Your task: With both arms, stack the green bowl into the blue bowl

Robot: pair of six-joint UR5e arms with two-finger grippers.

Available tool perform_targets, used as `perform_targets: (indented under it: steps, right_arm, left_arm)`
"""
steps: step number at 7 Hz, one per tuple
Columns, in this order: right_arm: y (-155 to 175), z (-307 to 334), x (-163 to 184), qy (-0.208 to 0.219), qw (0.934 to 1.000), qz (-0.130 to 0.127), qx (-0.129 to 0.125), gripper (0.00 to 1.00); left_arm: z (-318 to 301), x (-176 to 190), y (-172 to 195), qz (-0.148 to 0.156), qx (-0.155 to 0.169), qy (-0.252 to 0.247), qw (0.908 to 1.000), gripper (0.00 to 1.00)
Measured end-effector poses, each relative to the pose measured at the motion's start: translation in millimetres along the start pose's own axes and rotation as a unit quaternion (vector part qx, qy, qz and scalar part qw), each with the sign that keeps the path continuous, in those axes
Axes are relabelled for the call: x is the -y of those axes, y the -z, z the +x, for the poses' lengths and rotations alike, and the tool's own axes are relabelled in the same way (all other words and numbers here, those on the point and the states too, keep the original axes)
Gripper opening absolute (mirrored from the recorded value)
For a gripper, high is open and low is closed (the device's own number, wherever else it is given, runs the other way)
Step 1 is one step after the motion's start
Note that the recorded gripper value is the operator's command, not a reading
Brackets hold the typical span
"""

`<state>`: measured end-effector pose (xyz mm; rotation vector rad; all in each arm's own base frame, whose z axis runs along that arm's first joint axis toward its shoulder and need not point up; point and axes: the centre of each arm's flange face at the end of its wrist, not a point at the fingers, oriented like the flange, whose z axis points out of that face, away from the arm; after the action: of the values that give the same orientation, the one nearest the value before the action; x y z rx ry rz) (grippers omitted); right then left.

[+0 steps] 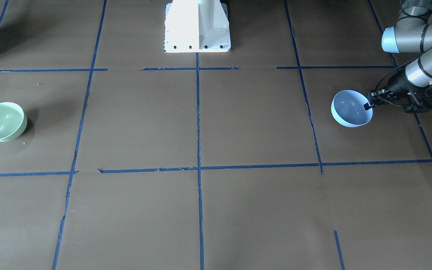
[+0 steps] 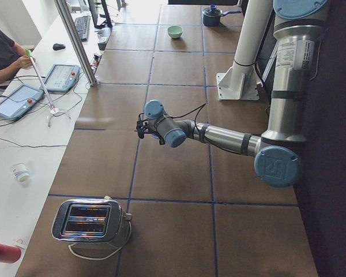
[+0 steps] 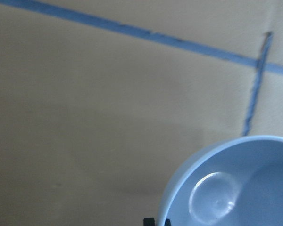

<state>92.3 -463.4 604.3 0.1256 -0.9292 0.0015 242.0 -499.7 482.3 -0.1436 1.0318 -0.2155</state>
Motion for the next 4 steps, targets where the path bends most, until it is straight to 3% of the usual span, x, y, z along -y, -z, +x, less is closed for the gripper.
perform_targets:
  steps: [2,4]
  right_arm:
    - [-0.9,1.1,-0.8,-0.003,1.0,-0.001,-0.002,1.0]
    - [-1.9,1.3,-1.2,-0.004,1.0,-0.002,-0.003,1.0]
  left_arm:
    - [137.7,0.5,-8.3,0.003,0.0,0.063,0.998,0.0]
    - [264.7,-60.2,-56.6,0.008,0.003,0.112,0.9937,0.0]
